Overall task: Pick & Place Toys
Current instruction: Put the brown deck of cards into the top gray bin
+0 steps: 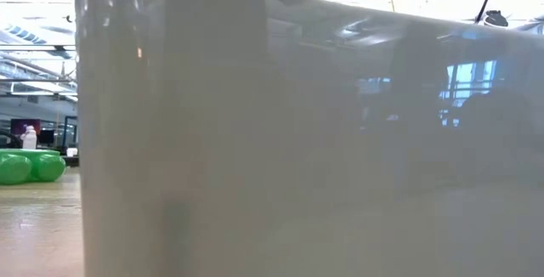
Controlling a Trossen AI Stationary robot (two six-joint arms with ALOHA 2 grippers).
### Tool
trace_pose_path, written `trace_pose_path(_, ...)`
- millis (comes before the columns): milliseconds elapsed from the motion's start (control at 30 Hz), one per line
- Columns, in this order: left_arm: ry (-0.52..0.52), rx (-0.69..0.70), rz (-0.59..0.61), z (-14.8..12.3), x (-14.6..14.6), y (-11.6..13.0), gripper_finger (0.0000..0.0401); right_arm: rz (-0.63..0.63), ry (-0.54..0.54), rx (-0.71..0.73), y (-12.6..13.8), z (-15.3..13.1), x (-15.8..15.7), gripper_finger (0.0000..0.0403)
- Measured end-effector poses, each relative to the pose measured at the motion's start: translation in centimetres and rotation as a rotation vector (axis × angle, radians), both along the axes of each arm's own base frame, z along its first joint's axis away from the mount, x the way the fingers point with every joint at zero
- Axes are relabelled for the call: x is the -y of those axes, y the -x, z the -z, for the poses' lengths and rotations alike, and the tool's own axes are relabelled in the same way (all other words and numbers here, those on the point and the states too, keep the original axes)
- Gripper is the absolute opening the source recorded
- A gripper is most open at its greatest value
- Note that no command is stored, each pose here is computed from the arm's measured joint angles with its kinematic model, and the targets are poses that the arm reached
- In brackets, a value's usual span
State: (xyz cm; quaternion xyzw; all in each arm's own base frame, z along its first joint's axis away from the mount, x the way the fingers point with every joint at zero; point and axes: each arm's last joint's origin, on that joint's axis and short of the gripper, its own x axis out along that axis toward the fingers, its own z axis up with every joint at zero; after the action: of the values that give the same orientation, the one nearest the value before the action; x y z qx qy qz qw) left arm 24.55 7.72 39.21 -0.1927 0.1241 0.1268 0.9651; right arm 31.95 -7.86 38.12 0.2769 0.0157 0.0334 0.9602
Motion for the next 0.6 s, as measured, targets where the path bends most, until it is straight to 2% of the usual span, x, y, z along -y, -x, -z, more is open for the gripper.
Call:
trace_pose_path(267,0.062,-0.028,0.108,1.0,0.6,-1.3,0.0327,-0.022,0.212,0.006,-0.1,0.1,-0.6,0.0210)
trace_pose_path(467,0.157,-0.046,0.213,1.3,0.9,-1.2,0.0302,-0.023,0.280,0.014,0.1,0.0,-0.5,0.0210)
trace_pose_path(600,0.263,-0.056,0.318,1.4,1.3,-1.1,0.0302,-0.119,0.401,0.059,0.5,-0.5,-1.0,0.0210)
